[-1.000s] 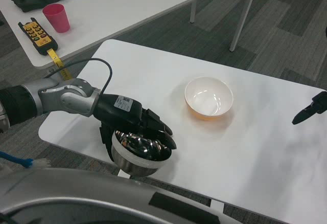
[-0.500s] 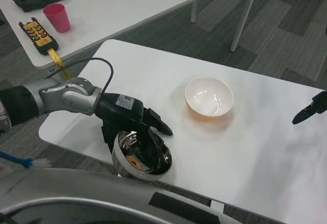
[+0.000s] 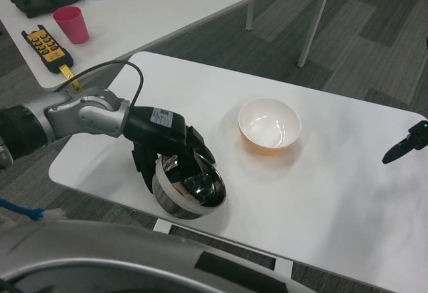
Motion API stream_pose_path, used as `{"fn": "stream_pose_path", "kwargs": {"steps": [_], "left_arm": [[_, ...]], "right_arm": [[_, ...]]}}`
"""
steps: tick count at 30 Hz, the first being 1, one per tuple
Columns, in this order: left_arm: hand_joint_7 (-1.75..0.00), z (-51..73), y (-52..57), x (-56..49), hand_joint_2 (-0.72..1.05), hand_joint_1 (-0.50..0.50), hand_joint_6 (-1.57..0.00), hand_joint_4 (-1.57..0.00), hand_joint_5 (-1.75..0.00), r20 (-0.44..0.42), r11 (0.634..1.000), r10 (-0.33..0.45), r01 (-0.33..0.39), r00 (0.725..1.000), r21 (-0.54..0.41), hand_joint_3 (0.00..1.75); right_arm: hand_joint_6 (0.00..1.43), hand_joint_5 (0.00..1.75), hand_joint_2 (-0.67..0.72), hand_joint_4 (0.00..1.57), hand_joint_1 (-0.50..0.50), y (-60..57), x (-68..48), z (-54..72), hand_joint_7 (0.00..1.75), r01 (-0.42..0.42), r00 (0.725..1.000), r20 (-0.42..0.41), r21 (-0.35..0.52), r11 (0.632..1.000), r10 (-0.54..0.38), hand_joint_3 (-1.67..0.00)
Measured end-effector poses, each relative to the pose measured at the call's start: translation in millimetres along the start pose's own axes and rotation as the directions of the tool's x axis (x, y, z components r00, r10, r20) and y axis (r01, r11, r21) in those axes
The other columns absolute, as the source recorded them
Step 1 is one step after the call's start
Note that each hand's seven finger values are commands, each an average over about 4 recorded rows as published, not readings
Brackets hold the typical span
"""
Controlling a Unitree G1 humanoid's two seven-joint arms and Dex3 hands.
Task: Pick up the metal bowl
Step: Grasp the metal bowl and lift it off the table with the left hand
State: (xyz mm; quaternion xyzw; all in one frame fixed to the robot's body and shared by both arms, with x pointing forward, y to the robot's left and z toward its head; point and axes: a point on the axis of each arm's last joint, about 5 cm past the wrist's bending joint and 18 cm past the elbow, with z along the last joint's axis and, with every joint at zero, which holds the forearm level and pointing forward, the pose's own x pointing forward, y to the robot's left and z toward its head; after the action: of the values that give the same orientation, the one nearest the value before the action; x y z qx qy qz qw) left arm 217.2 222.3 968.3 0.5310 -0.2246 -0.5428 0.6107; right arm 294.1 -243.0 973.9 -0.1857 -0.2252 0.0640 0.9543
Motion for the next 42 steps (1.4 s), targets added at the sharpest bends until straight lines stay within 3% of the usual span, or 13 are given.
{"fn": "stream_pose_path", "kwargs": {"steps": [2, 8, 13, 18, 22, 28, 33, 39, 42], "left_arm": [[-1.68, -0.4, 4.7, -3.8, 1.05, -0.50, -1.49, -0.69, 0.00, -0.018, 1.000, 0.022, -0.022, 1.000, 0.020, 0.17], [-1.68, 2.1, 18.2, -13.9, 1.05, -0.50, -1.47, -0.95, 0.00, -0.052, 0.992, 0.085, -0.080, 0.995, 0.094, 0.17], [-1.68, 4.5, 28.3, -24.2, 1.05, -0.50, -1.47, -1.33, 0.00, -0.089, 0.980, 0.131, -0.116, 0.987, 0.163, 0.17], [-1.68, 7.9, 35.1, -39.1, 1.05, -0.50, -1.47, -1.42, 0.00, -0.142, 0.962, 0.186, -0.151, 0.972, 0.227, 0.17], [-1.68, 12.1, 43.5, -54.0, 1.05, -0.50, -1.47, -1.45, 0.00, -0.184, 0.929, 0.275, -0.211, 0.944, 0.303, 0.17], [-1.68, 15.4, 44.9, -67.2, 1.05, -0.50, -1.49, -1.53, 0.00, -0.217, 0.863, 0.428, -0.325, 0.877, 0.388, 0.17], [-1.68, 14.0, 44.9, -65.0, 1.05, -0.50, -1.52, -1.53, 0.00, -0.219, 0.806, 0.527, -0.401, 0.821, 0.435, 0.17], [-1.68, 9.7, 52.8, -52.1, 1.05, -0.50, -1.52, -1.57, 0.00, -0.165, 0.721, 0.630, -0.491, 0.759, 0.489, 0.17], [-1.68, 4.3, 51.2, -44.1, 1.05, -0.50, -1.56, -1.57, 0.00, -0.138, 0.674, 0.690, -0.561, 0.711, 0.480, 0.17]], "right_arm": [[0.00, 0.00, 0.60, 0.00, -0.42, 0.0, -0.2, -0.1, 0.00, 0.000, 1.000, 0.000, 0.000, 1.000, 0.000, 0.00], [0.00, 0.00, 0.57, 0.00, -0.42, 0.1, -0.3, -0.2, 0.00, 0.002, 1.000, 0.001, 0.000, 1.000, -0.002, 0.00], [0.00, 0.00, 0.53, 0.00, -0.42, 0.4, -0.2, -0.2, 0.00, 0.006, 1.000, 0.002, 0.003, 1.000, -0.006, 0.00], [0.00, 0.00, 0.53, 0.00, -0.42, 0.4, 0.4, -0.2, 0.00, 0.020, 1.000, 0.005, 0.013, 1.000, -0.021, 0.00], [0.00, 0.00, 0.53, 0.00, -0.42, 0.0, 1.8, -0.5, 0.00, 0.036, 0.999, 0.003, 0.021, 0.999, -0.036, 0.00], [0.00, 0.00, 0.53, 0.00, -0.42, -2.5, 2.5, -0.9, 0.00, 0.064, 0.998, 0.002, 0.031, 0.997, -0.064, 0.00], [0.00, 0.00, 0.53, 0.00, -0.42, -2.8, 4.0, -0.2, 0.00, 0.091, 0.996, 0.009, 0.049, 0.995, -0.091, 0.00], [0.00, 0.00, 0.53, 0.00, -0.42, 2.2, 6.0, 0.6, 0.00, 0.115, 0.993, 0.023, 0.088, 0.989, -0.117, 0.00], [0.00, 0.00, 0.53, 0.00, -0.42, 7.4, 6.7, 1.7, 0.00, 0.115, 0.992, 0.035, 0.110, 0.987, -0.119, 0.00]]}}
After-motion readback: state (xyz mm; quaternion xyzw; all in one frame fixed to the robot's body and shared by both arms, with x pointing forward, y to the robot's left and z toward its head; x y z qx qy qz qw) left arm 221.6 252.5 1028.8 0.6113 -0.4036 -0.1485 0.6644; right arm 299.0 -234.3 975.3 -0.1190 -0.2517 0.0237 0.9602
